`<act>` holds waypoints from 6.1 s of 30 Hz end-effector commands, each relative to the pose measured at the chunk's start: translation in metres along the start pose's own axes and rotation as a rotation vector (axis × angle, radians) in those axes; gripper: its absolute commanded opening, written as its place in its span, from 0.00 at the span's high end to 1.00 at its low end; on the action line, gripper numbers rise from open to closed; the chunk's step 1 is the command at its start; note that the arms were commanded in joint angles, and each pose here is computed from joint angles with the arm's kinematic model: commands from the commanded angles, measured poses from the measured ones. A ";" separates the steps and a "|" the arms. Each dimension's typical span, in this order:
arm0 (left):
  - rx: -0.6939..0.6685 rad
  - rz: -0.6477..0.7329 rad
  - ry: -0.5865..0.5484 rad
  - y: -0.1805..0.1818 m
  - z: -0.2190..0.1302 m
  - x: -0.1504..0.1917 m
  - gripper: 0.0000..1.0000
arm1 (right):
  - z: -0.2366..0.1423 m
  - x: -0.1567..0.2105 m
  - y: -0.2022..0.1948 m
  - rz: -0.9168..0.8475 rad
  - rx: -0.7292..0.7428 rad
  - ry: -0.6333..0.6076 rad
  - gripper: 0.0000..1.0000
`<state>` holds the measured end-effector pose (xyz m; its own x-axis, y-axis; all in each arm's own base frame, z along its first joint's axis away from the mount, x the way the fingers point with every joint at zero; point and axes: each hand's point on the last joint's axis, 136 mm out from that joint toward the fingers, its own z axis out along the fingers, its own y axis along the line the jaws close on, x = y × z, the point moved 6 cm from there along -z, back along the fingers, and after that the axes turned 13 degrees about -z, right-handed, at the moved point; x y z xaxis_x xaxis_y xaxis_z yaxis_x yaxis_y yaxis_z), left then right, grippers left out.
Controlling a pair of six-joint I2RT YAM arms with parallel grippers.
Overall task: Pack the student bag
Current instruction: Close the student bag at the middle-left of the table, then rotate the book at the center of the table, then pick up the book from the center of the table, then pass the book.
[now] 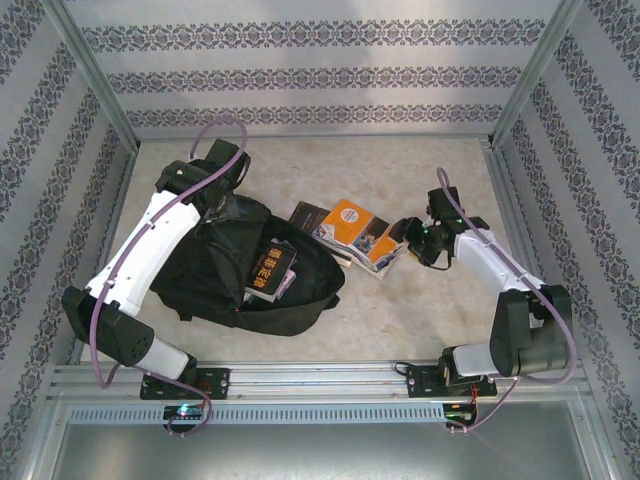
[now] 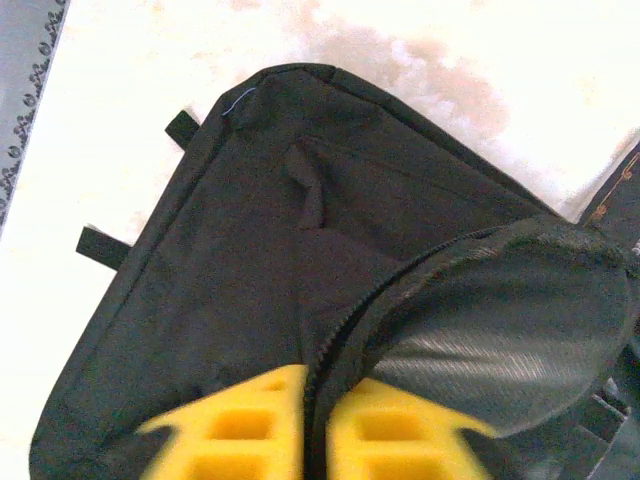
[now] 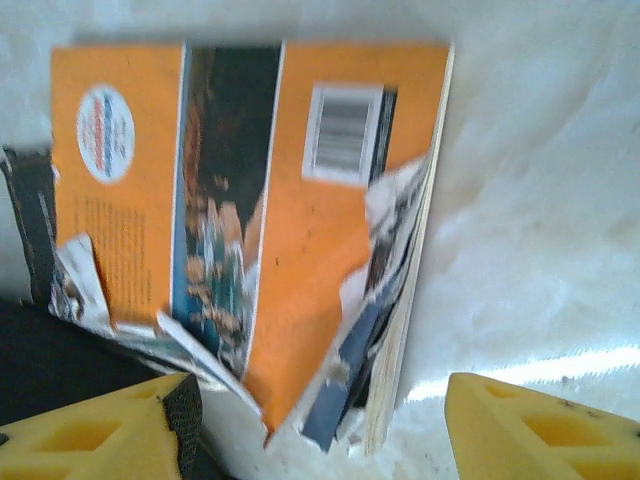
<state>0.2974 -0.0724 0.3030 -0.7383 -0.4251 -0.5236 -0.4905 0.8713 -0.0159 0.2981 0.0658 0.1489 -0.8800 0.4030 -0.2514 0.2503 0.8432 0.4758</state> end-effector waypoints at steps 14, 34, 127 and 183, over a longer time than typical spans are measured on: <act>0.381 0.350 0.050 -0.126 -0.066 0.030 0.28 | 0.082 -0.115 0.025 -0.291 0.064 0.136 0.19; 0.582 0.304 0.329 -0.205 -0.009 0.091 0.38 | 0.091 -0.016 0.024 -0.274 -0.092 0.341 0.21; 0.547 0.134 0.305 -0.117 -0.034 0.078 0.32 | -0.054 0.028 0.110 -0.335 -0.463 -0.023 1.00; 1.689 -0.063 0.169 -0.065 -0.110 0.018 0.12 | -0.194 0.038 0.231 -0.667 -1.286 -0.120 1.00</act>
<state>0.2710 -0.1663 0.3742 -0.8461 -0.3903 -0.3630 0.3366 0.1367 -0.9317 0.2511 0.2034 0.4011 -0.6800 0.1481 -0.7181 -0.7177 0.0658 0.6932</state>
